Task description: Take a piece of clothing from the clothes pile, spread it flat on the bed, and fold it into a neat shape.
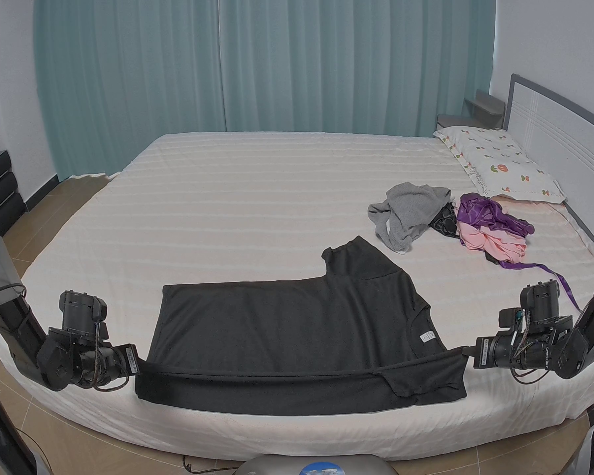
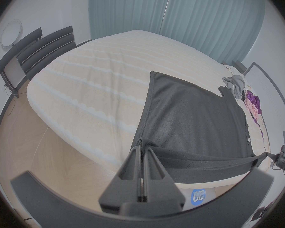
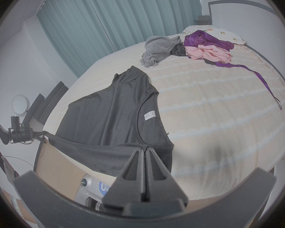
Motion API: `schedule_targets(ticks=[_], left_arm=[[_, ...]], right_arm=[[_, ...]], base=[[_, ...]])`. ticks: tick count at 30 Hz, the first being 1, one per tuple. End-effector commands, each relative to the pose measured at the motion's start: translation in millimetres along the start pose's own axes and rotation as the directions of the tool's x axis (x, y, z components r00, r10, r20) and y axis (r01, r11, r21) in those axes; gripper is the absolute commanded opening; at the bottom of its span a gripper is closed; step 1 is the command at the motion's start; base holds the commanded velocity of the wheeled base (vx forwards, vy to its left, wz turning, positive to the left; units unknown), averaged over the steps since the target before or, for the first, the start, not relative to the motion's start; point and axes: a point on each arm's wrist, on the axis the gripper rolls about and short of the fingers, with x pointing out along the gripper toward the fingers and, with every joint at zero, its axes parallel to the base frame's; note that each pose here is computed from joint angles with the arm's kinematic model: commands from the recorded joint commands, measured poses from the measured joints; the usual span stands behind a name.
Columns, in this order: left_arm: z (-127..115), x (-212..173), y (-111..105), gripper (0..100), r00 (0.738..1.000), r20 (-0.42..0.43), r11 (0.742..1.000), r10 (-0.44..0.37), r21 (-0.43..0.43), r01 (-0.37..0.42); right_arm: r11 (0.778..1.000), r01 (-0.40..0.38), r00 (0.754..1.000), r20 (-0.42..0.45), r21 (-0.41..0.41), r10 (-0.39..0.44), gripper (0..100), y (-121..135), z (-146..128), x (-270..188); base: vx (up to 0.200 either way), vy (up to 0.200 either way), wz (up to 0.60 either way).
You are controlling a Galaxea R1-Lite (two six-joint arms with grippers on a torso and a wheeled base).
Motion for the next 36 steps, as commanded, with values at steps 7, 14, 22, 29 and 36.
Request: schedule_targets(ticks=[7, 14, 22, 29, 36], left_arm=[[0.2, -9.4, 0.3, 0, 1.000, -0.029, 1.000, 0.008, 0.001, -0.008], [3.1, 8.1, -2.6, 0, 0.999, -0.052, 1.000, 0.009, -0.009, -0.010], [5.5, 32.1, -5.2, 0, 0.997, -0.081, 0.999, 0.019, -0.026, -0.021], [7.9, 54.2, -7.8, 0, 0.995, -0.100, 0.999, 0.025, -0.031, -0.029], [8.5, 74.9, -12.0, 100, 0.993, -0.117, 0.998, 0.031, -0.049, -0.037]], right_arm=[[1.000, -0.002, 1.000, -0.005, 0.000, 0.002, 0, -0.6, -0.1, 4.4], [1.000, 0.000, 1.000, -0.011, 0.004, 0.000, 0, -2.4, 2.6, 14.0], [1.000, 0.002, 1.000, -0.019, 0.006, -0.002, 0, -6.1, 9.2, 39.6], [1.000, 0.006, 1.000, -0.028, 0.007, -0.005, 0, -9.8, 12.7, 61.4], [1.000, 0.008, 0.998, -0.056, 0.012, -0.007, 100, -13.0, 7.9, 77.8]], base=[[0.000, 0.000, 0.00], [0.000, 0.000, 0.00], [0.000, 0.000, 0.00], [0.000, 0.000, 0.00], [0.000, 0.000, 0.00]])
